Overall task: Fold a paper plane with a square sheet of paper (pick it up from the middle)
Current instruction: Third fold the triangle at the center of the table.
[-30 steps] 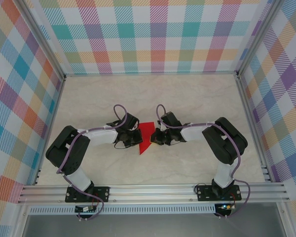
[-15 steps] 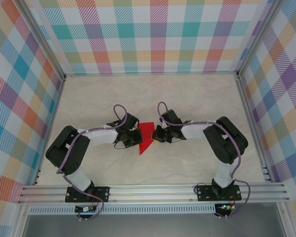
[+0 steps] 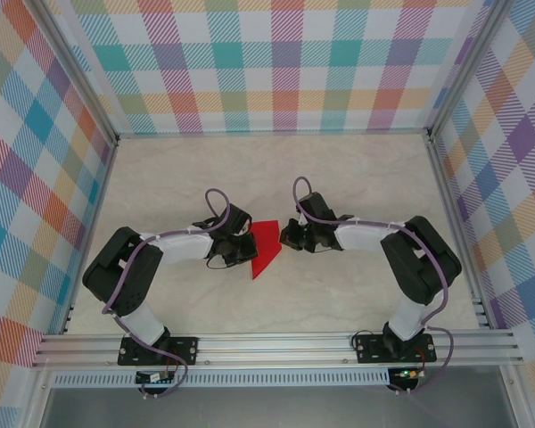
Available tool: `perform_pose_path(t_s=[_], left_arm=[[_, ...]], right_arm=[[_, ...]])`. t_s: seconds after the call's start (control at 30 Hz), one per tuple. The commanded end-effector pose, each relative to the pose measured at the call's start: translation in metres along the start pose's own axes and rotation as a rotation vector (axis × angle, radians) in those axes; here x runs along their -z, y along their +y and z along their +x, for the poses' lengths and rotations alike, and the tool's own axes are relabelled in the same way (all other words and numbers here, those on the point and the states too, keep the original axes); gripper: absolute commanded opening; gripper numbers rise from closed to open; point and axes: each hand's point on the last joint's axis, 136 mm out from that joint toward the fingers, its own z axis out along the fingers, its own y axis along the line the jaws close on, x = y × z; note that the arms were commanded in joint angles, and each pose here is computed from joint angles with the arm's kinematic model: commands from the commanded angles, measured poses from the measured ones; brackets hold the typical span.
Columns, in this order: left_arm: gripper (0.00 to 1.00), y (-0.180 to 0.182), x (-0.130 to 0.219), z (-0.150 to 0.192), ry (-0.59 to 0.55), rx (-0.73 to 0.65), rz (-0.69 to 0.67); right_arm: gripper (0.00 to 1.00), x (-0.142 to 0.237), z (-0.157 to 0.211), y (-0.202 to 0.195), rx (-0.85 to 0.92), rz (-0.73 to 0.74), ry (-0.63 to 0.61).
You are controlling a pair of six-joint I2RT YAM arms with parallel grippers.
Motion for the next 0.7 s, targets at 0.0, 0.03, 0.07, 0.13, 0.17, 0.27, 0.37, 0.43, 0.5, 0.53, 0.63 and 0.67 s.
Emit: perform_pose_path(t_s=[0.0,0.03,0.07,0.13,0.17,0.27,0.37,0.43,0.5,0.53,0.63,0.67], left_arm=[[0.00,0.044,-0.006,0.020,0.048,0.019,-0.164],[0.00,0.044,-0.007,0.021,0.049,0.019,-0.166],[0.00,0.044,-0.007,0.020,0.049,0.021,-0.164],[0.00,0.044,-0.006,0.020,0.046,0.024,-0.166],[0.00,0.045,-0.007,0.020,0.045,0.023,-0.167],[0.00,0.046,-0.006,0.020,0.044,0.024,-0.170],[0.00,0.046,-0.007,0.020,0.045,0.026,-0.171],[0.00,0.047,-0.007,0.021,0.046,0.027,-0.173],[0.00,0.046,-0.007,0.020,0.044,0.030,-0.170],[0.00,0.046,-0.006,0.021,0.045,0.030,-0.169],[0.00,0.046,-0.006,0.021,0.044,0.029,-0.168],[0.00,0.045,-0.006,0.021,0.045,0.030,-0.167]], right_arm=[[0.03,0.005,0.017,0.016,0.000,-0.081,0.034],[0.03,0.003,0.025,0.020,-0.004,-0.109,0.058],[0.03,0.001,0.033,0.024,-0.011,-0.128,0.079],[0.02,-0.002,0.050,0.032,-0.022,-0.176,0.124],[0.03,-0.003,0.059,0.036,-0.028,-0.198,0.144],[0.02,-0.006,0.075,0.046,-0.028,-0.234,0.178],[0.02,-0.011,0.085,0.051,-0.018,-0.238,0.200],[0.03,-0.017,0.090,0.049,-0.022,-0.233,0.214],[0.02,-0.023,0.092,0.047,-0.033,-0.231,0.229],[0.02,-0.025,0.093,0.048,-0.034,-0.236,0.235],[0.02,-0.031,0.096,0.049,-0.030,-0.231,0.252],[0.02,-0.033,0.097,0.048,-0.029,-0.229,0.257]])
